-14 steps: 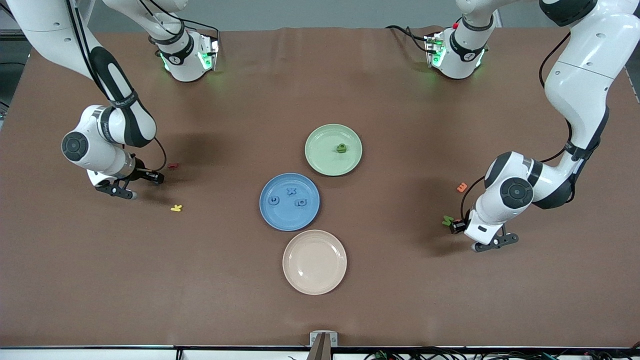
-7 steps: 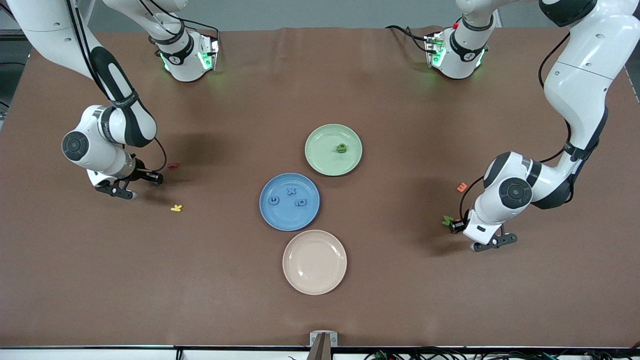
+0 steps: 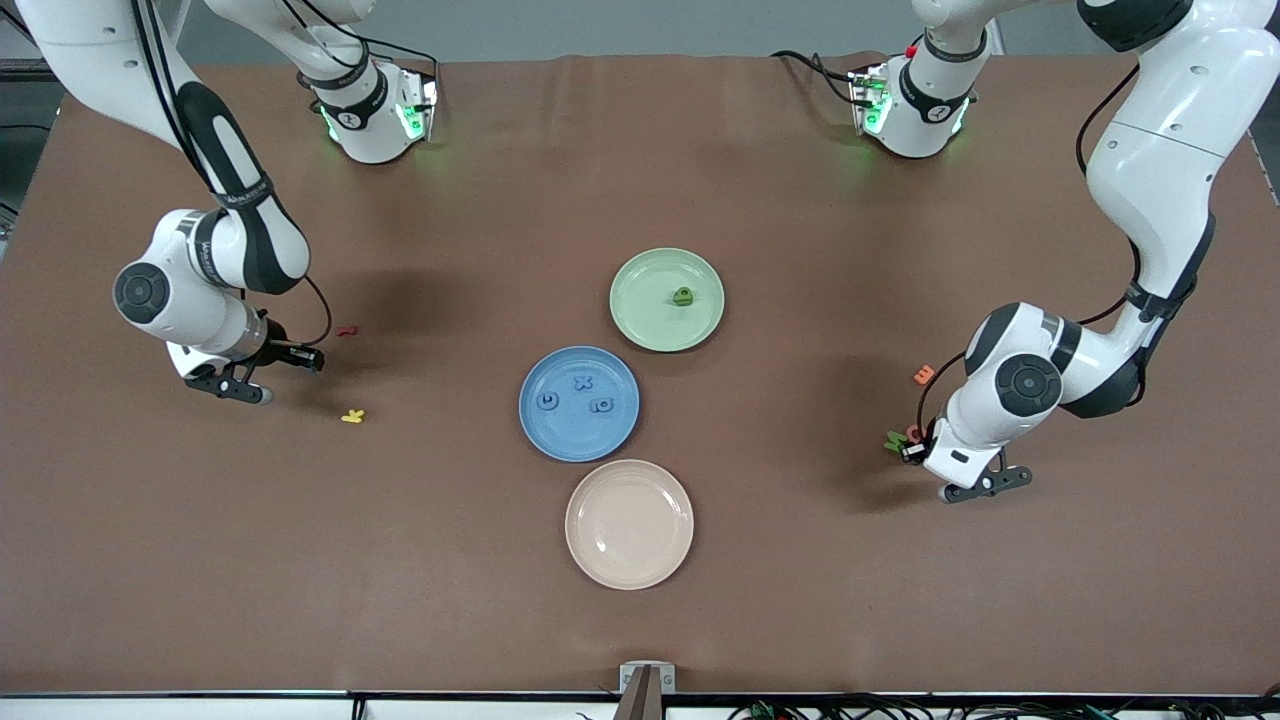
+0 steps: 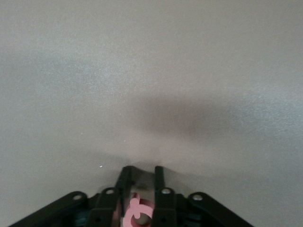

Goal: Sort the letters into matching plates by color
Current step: 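Carry the blue m to the blue plate with the right gripper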

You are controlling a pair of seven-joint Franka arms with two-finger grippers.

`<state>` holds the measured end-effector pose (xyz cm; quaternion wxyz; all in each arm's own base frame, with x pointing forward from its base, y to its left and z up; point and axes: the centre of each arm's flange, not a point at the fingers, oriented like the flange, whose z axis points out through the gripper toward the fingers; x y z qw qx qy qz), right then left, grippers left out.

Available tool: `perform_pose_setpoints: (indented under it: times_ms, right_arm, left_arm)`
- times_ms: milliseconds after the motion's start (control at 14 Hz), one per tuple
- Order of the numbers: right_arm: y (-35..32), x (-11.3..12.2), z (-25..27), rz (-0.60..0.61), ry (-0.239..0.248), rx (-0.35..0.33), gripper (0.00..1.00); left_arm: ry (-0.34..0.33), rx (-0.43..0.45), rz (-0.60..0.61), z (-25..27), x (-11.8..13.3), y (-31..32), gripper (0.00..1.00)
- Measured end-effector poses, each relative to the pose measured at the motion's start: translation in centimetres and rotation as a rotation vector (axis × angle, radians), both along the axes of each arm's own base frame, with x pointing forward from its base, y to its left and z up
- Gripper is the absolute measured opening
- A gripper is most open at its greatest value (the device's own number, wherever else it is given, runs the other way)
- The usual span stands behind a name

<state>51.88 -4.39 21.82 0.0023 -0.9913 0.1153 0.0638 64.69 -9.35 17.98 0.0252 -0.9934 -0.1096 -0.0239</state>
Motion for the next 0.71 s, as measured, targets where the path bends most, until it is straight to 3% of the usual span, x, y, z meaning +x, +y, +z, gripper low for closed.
perform_pose_setpoints:
  times_ms: [71, 428, 713]
  right_arm:
    - [0.8, 0.9, 1.9, 0.013, 0.01, 0.004, 0.42]
    - [9.2, 5.3, 10.9, -0.001, 0.056, -0.011, 0.42]
    - [23.5, 5.2, 12.8, -0.114, 0.035, -0.064, 0.42]
  left_arm:
    - [0.001, 0.0, -0.003, 0.0, 0.0, -0.1, 0.14]
    - [0.001, 0.0, -0.009, 0.0, 0.0, -0.1, 0.13]
    - [0.002, 0.0, -0.021, 0.0, -0.1, -0.2, 0.05]
